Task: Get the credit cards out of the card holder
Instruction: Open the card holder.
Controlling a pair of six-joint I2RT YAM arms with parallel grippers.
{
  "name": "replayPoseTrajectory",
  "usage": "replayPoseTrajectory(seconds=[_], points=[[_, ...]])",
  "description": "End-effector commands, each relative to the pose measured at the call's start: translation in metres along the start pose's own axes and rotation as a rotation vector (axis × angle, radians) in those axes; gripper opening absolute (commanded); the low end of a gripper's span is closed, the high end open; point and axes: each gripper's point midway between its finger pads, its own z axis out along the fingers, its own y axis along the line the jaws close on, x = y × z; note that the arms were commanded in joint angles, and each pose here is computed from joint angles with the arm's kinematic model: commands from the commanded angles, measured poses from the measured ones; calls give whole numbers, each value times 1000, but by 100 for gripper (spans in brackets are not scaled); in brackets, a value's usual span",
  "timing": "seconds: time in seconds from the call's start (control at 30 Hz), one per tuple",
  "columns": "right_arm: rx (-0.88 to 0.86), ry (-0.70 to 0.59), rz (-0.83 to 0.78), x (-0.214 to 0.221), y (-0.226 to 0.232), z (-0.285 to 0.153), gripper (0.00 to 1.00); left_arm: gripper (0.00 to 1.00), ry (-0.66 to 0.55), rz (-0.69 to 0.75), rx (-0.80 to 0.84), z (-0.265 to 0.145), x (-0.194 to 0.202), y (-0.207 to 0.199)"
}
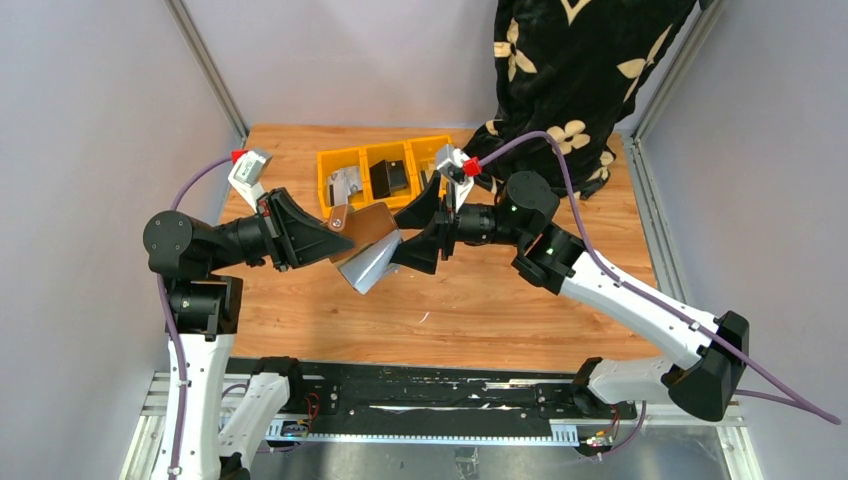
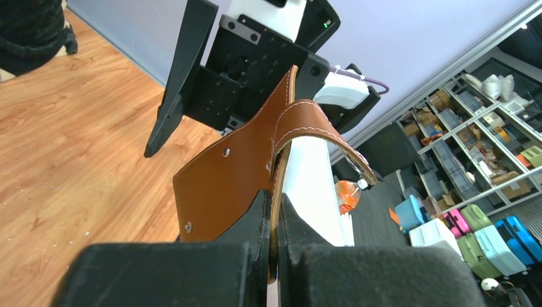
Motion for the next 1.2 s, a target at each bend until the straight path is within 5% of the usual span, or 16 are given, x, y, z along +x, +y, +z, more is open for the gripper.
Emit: replayPoseTrajectory(seconds=[0.0,0.4,0.5,0.6,0.73,0.9,1.17], points=[[-86,-126,-28,-45,18,4,73,0,31,9,28,-2,5,-11],[-164,-178,20,-55,37,7,74,0,28,14,23,-3,9,-7],[-193,-185,59,-57,42,11,65,0,25,16,21,-3,10,-5],[-209,-166,100,-52,40,17,44,0,20,18,18,-3,10,-4],[-194,-139,147,-46,35,21,14,27,19,13,-20,-3,12,5],[-160,-124,162,-44,33,18,0,98,11,68,-117,-4,10,21],[-103,-93,176,-40,27,11,0,100,9,308,-191,-15,15,17]])
